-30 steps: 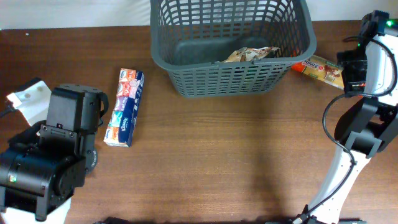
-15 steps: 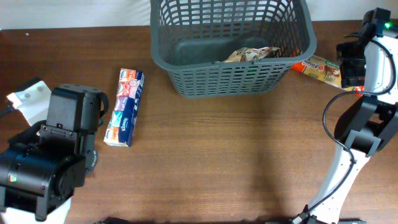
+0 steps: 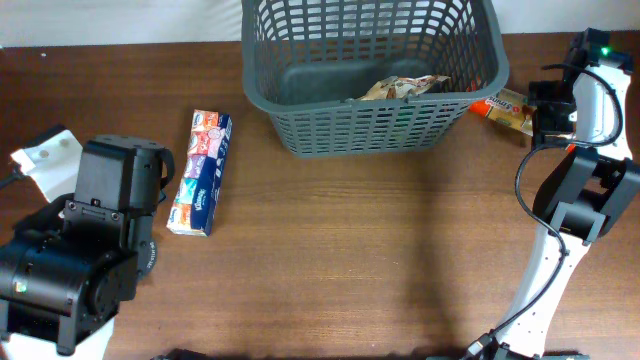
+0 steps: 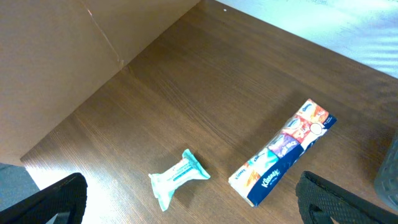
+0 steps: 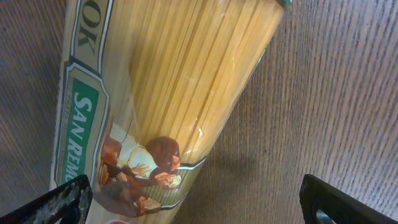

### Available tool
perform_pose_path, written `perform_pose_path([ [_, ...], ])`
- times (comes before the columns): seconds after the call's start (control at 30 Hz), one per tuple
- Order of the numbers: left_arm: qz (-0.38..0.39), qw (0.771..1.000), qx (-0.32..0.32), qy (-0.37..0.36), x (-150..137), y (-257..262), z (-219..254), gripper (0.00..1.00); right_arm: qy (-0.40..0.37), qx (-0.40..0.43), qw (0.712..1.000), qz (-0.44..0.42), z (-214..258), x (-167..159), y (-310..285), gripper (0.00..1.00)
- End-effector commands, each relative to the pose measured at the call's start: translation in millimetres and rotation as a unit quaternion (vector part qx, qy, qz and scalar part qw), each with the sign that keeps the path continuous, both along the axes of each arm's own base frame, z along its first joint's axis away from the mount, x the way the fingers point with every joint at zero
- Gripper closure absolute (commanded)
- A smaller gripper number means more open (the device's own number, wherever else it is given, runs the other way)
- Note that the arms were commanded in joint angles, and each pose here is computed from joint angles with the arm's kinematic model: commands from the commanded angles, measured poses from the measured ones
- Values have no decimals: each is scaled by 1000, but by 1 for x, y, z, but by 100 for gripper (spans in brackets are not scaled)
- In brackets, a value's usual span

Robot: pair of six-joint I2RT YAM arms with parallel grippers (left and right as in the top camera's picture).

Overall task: Pack container
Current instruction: 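Lower the right gripper onto the San Remo spaghetti packet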

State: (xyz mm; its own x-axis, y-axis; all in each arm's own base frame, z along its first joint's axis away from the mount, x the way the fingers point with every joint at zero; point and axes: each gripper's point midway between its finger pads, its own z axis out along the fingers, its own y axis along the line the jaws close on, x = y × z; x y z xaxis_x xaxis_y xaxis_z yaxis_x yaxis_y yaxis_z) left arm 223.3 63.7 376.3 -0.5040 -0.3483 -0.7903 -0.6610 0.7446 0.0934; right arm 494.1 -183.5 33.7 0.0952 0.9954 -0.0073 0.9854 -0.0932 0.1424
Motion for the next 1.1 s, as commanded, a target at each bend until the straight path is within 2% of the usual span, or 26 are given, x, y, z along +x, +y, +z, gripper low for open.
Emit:
perform_pose_path([
  [0.0, 7, 1000, -3, -8, -1, 2, 3, 0, 12, -5, 1000, -12, -15, -1, -5, 1],
  [0.53, 7, 1000, -3, -8, -1, 2, 3, 0, -9, -13, 1000, -23, -22, 7, -20, 1],
  [0.9, 7, 1000, -3, -8, -1, 2, 3, 1, 114, 3, 992, -46, -50, -47, -13, 1],
  [1.07, 7, 1000, -3, -8, -1, 2, 3, 0, 161, 1, 984, -78, -48, -70, -12, 1],
])
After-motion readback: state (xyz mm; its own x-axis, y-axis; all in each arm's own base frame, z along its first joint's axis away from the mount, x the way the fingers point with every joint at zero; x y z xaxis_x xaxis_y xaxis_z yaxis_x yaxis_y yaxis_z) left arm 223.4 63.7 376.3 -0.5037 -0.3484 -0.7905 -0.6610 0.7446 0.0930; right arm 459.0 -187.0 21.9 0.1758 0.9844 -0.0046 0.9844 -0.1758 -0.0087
